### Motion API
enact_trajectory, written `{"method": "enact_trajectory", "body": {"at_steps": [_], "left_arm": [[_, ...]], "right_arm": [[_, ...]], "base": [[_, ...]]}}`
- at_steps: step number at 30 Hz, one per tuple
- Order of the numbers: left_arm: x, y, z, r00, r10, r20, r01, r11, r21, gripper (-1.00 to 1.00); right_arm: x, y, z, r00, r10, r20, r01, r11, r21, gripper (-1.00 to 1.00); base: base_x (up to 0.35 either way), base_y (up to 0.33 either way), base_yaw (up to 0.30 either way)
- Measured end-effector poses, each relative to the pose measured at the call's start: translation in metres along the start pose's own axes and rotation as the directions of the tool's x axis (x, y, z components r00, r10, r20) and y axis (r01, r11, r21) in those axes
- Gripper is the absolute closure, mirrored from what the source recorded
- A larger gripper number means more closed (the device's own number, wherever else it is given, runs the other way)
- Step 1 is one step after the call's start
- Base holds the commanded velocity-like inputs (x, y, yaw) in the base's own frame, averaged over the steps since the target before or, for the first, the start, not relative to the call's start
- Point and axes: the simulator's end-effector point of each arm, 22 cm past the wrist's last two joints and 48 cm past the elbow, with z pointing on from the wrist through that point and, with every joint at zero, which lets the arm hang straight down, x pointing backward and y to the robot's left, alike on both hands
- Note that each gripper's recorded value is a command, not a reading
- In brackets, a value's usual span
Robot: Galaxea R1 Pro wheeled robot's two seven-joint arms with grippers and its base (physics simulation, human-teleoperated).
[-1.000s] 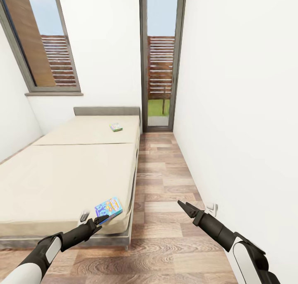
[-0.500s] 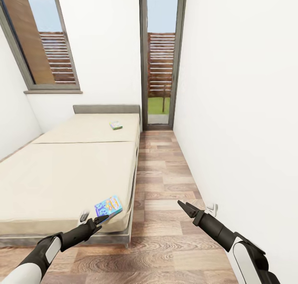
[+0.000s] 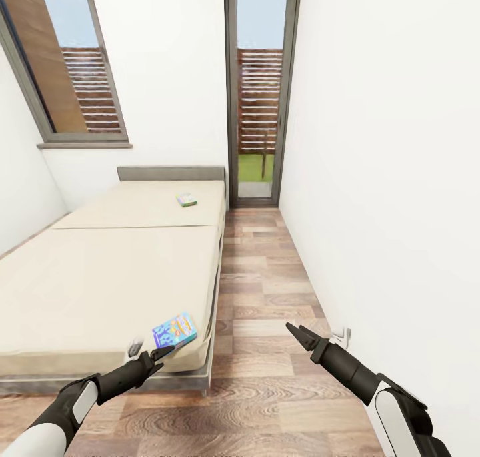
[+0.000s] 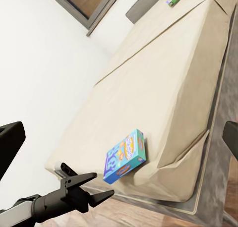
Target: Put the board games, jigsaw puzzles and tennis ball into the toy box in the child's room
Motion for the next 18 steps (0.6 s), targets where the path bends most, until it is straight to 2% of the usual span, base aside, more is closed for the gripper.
{"method": "enact_trajectory", "body": {"at_steps": [18], "left_arm": [[0.007, 0.012, 0.003, 1.0, -0.018, -0.014, 0.017, 1.0, -0.016, -1.0]], "right_arm": [[0.008, -0.01, 0.002, 1.0, 0.019, -0.014, -0.019, 1.0, 0.013, -1.0]], "base": [[0.0, 0.0, 0.0]]}}
